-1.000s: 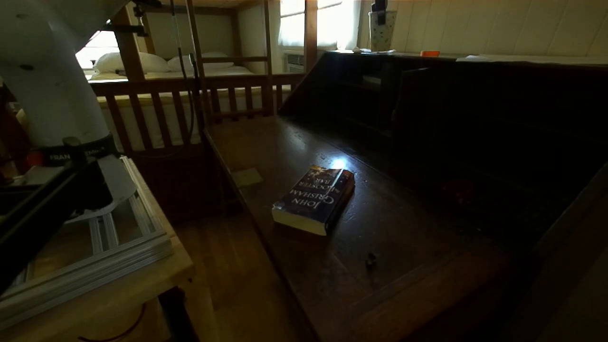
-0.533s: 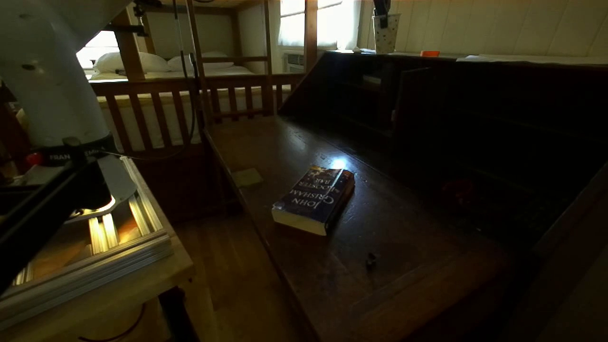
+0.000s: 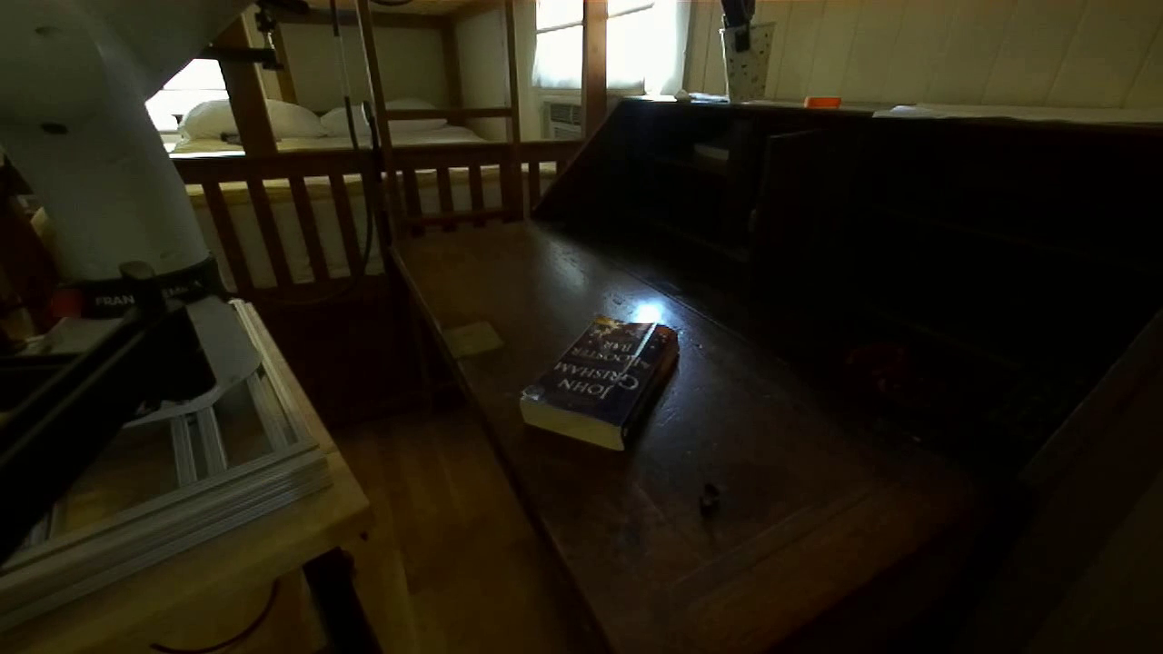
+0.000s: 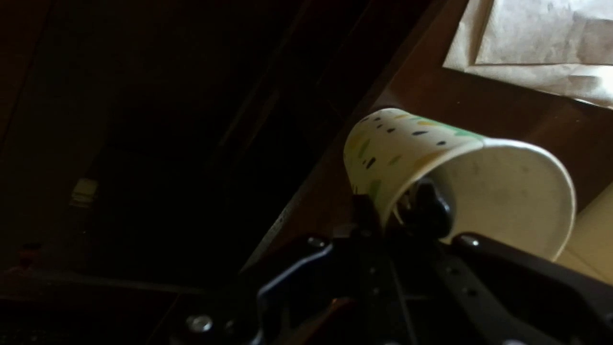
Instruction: Put the paper cup in an upright position
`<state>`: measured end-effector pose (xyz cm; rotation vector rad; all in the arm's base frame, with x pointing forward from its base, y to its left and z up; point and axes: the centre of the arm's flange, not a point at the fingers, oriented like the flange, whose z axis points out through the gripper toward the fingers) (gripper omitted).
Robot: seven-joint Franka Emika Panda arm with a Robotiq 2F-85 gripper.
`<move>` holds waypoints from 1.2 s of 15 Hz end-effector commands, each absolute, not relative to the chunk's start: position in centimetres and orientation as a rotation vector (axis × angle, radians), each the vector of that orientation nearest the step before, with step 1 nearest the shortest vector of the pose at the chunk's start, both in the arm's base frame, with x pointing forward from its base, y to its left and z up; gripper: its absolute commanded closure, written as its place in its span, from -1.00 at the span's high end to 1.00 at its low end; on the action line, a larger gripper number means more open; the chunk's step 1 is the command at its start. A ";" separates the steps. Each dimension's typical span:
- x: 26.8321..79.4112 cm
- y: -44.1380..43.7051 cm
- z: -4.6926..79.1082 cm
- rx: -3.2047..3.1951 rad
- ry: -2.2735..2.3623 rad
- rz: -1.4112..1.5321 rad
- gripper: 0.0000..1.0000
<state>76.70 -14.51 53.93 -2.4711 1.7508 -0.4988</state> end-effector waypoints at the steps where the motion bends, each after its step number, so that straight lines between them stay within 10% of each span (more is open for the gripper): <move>1: 79.6 -14.2 54.9 -2.485 1.766 -0.531 -0.99; 2: 79.7 -14.0 54.9 -2.488 1.764 -0.530 -0.99; 3: 79.8 -13.9 55.0 -2.489 1.762 -0.528 -0.45; 14: 79.9 -14.0 56.0 -2.464 1.750 -0.563 0.96; 18: 80.3 -14.0 56.0 -2.435 1.740 -0.606 1.00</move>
